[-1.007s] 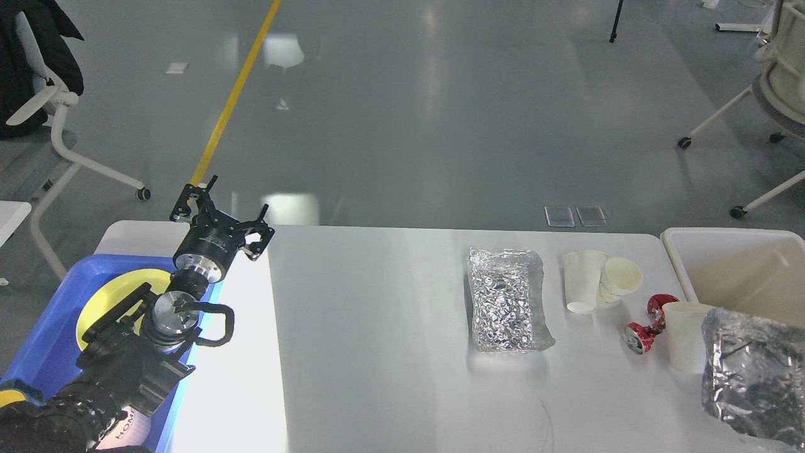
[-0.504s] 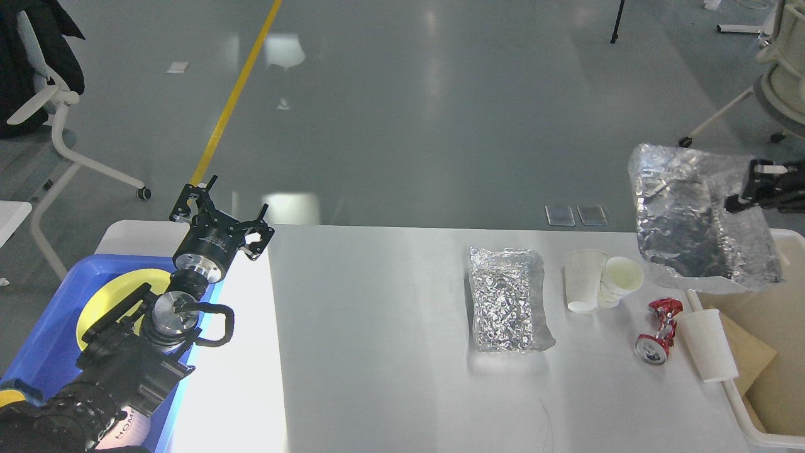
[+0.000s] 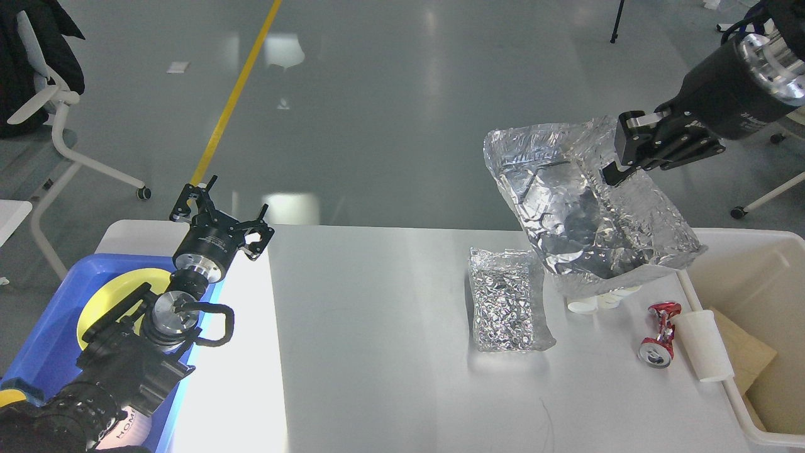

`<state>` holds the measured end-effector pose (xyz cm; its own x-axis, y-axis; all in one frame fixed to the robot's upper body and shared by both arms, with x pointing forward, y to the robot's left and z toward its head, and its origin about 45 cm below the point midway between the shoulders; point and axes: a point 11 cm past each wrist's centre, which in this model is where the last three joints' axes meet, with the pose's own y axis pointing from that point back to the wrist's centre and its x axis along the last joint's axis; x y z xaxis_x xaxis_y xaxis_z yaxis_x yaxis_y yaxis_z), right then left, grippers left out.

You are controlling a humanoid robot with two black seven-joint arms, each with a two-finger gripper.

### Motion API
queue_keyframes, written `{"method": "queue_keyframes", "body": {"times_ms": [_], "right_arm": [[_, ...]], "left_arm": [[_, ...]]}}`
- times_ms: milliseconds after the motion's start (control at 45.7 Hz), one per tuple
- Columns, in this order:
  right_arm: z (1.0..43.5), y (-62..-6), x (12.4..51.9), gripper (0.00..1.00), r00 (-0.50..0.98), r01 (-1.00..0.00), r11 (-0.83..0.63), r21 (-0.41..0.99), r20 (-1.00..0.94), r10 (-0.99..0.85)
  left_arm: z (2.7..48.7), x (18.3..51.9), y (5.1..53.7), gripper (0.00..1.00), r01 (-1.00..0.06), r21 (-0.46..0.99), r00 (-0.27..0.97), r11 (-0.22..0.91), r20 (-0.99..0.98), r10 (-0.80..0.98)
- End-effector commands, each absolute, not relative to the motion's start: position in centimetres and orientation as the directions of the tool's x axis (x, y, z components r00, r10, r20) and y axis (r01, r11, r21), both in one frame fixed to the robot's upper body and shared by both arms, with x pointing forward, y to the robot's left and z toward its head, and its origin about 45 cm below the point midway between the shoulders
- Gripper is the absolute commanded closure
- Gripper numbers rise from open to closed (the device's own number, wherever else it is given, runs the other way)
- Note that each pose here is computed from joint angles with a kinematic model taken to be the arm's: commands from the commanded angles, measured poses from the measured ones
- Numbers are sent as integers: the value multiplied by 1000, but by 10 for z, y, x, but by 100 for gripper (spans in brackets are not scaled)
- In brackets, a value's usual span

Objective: Tidy desktop
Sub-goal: 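Lower the foil sheet into the white bin and open the gripper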

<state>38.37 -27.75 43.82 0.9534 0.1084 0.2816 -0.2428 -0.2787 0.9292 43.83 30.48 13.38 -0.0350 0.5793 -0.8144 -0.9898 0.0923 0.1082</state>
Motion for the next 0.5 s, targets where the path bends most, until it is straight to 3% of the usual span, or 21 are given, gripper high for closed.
{"method": "queue_keyframes", "body": {"times_ms": [0, 88, 328, 482], "right_arm": [[427, -300, 384, 100, 964, -237, -241, 941, 258, 60], [396, -350, 384, 100, 975, -221, -171, 960, 215, -54], [309, -494, 378, 100, 879, -367, 67, 928, 370, -300], [271, -558, 369, 100, 759, -452, 211, 867, 498, -420]], "left_arm": [[134, 438, 305, 2, -990, 108, -35, 92, -814, 579], [134, 438, 305, 2, -990, 108, -35, 92, -814, 579], [134, 438, 305, 2, -990, 108, -35, 92, -814, 579], [134, 438, 305, 2, -990, 108, -35, 92, -814, 579]]}}
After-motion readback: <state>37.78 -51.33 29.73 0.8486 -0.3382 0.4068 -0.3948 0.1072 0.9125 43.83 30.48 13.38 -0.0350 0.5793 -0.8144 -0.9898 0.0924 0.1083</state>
